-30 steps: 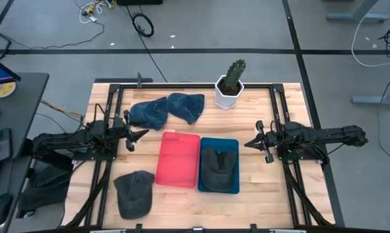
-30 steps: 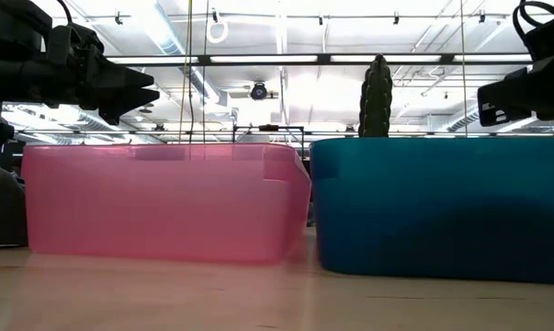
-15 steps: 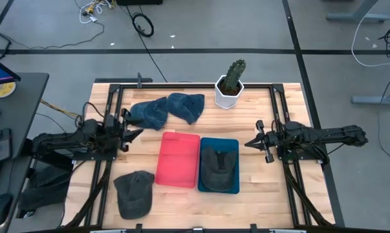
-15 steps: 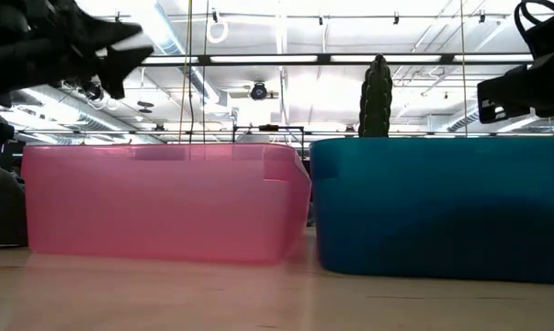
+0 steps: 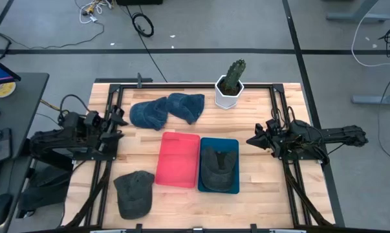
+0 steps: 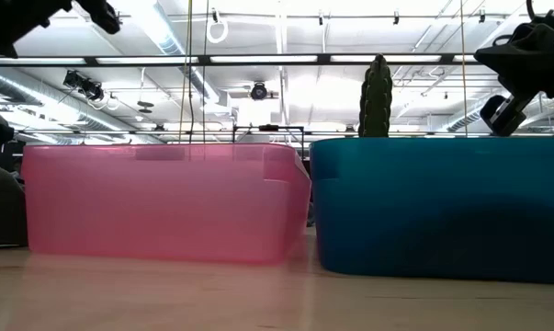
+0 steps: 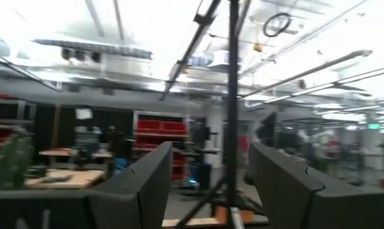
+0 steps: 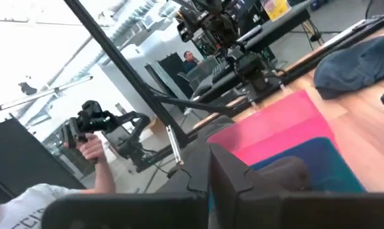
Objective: Pick & Place hat
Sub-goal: Put the black cap into the blue bin
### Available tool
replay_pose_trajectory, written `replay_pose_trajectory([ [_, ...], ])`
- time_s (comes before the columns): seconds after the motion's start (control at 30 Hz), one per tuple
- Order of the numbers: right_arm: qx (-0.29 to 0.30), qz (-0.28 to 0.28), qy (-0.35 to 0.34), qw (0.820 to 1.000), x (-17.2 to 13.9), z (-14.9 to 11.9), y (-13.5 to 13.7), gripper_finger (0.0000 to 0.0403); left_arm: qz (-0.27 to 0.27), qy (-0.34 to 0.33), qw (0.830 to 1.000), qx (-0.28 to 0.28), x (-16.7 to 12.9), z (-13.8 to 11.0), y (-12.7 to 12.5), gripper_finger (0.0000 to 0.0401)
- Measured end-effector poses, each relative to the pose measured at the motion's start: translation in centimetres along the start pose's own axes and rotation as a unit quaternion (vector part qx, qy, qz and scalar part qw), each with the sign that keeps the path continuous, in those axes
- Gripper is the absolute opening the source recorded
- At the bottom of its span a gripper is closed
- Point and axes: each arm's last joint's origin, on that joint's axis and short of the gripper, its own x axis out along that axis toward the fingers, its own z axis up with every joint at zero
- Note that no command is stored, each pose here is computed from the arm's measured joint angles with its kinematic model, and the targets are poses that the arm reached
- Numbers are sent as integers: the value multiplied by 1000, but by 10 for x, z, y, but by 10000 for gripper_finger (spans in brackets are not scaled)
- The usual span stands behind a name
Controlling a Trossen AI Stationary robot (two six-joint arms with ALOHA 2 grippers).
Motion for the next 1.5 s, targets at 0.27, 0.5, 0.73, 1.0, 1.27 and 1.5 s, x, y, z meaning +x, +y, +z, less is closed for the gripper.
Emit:
replay_pose_trajectory([
  [0.27, -29, 0, 1, 1000, 0, 0, 0, 13, -35, 41, 998, -35, 17, 3, 1, 211],
  [0.5, -144, -22, 42, 988, 0, -8, -5, 13, -90, 94, 991, -31, 46, -2, -7, 211],
  [0.73, -161, -24, 46, 986, -1, -8, -6, 13, -184, 132, 974, -30, 80, 1, -34, 211],
  [1.0, -155, -24, 47, 987, -1, -8, -6, 13, -164, 241, 955, 47, 106, -2, -70, 211],
  [1.27, -155, -24, 46, 987, -1, -8, -6, 13, -75, 374, 922, 58, 121, 22, -83, 211],
  [1.5, -155, -24, 46, 987, -1, -8, -6, 13, -13, 506, 862, 14, 128, 42, -89, 211],
])
